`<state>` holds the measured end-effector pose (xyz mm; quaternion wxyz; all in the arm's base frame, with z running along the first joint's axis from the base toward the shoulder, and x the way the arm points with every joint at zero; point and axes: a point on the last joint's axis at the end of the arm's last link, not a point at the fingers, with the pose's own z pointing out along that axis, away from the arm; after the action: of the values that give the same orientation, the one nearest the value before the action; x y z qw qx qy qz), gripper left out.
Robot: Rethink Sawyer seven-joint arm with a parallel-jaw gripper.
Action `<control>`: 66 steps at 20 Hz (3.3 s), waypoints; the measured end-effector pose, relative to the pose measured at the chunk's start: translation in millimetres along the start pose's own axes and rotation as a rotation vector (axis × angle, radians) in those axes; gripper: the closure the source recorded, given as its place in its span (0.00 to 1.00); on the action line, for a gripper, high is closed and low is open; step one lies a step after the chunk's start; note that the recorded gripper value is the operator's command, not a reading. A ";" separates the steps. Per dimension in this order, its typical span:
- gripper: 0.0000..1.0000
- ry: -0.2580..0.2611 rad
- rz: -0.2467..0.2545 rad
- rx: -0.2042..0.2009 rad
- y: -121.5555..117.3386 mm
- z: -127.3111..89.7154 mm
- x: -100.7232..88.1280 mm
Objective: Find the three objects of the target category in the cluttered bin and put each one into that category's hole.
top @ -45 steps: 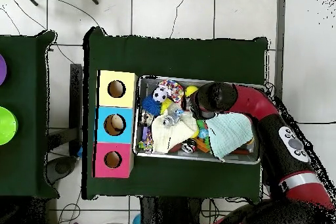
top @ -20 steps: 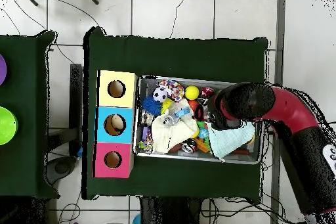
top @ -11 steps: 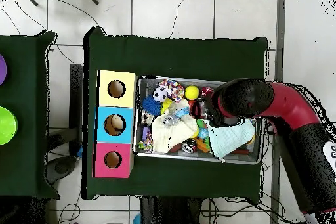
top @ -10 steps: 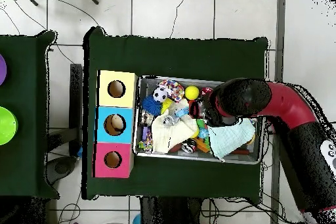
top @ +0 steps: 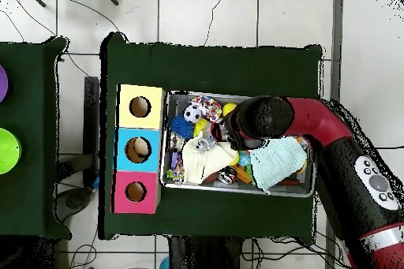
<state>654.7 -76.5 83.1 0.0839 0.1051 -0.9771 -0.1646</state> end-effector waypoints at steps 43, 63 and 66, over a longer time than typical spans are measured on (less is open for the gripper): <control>0.00 -0.014 -0.174 0.192 -8.3 73.5 7.4; 0.00 -0.179 -0.200 0.231 -12.9 70.1 -13.0; 0.00 -0.186 -0.201 0.233 -13.5 69.9 -14.5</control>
<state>657.1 -64.3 11.6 -0.0366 0.1957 -0.9777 -0.0669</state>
